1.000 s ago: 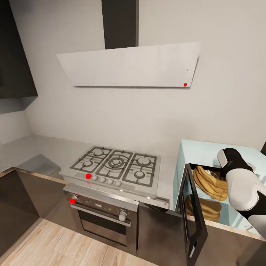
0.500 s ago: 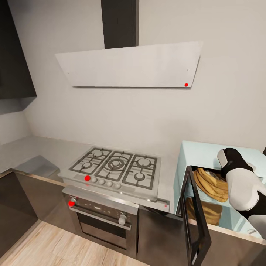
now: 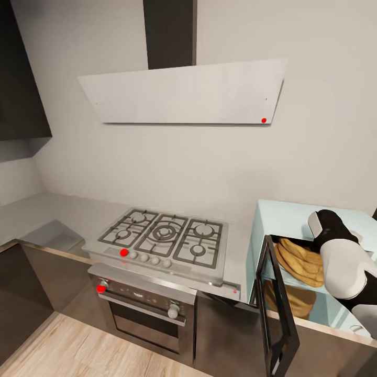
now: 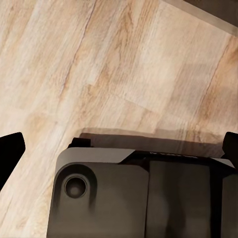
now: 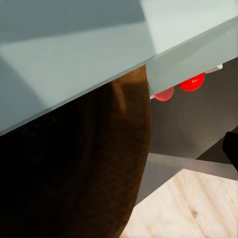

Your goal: In the kitchen, take the popcorn bag from the countertop, put it into the microwave, and heat it until the popcorn is cooked so the cooked popcorn ends up inside the bag.

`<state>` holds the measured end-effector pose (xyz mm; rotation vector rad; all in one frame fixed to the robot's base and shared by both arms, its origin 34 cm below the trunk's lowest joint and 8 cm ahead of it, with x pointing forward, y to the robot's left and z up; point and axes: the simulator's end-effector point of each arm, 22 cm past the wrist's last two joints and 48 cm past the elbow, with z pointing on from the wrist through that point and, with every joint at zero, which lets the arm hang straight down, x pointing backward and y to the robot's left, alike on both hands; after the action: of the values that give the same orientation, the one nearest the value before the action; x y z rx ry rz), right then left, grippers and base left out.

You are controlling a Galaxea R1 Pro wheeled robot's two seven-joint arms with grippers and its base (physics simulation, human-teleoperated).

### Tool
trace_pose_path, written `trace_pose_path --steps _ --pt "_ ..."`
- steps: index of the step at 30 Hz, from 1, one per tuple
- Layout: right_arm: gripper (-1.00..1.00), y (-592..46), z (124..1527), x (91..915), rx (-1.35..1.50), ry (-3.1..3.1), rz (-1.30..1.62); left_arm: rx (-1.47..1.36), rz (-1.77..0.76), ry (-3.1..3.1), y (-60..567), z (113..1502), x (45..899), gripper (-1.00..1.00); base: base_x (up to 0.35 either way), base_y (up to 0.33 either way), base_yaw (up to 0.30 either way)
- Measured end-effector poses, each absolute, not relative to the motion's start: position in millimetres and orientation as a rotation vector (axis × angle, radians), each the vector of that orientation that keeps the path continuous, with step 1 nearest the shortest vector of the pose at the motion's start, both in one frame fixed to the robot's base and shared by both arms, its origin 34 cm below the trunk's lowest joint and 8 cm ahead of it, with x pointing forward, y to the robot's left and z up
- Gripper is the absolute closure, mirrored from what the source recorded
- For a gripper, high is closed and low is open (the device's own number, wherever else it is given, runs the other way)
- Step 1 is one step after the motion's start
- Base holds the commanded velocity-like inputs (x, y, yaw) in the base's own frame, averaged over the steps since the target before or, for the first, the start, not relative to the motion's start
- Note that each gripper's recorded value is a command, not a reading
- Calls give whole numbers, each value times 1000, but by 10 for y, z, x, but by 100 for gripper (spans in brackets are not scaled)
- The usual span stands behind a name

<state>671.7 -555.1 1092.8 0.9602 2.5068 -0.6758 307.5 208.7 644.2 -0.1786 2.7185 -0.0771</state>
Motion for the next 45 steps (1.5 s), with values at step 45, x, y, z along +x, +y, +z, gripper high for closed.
trace_pose_path --steps 45 --pt "-100 -5695 11544 6879 1021 2386 -625 -179 -77 2720 2088 6438 3077 -100 -74 0 0"
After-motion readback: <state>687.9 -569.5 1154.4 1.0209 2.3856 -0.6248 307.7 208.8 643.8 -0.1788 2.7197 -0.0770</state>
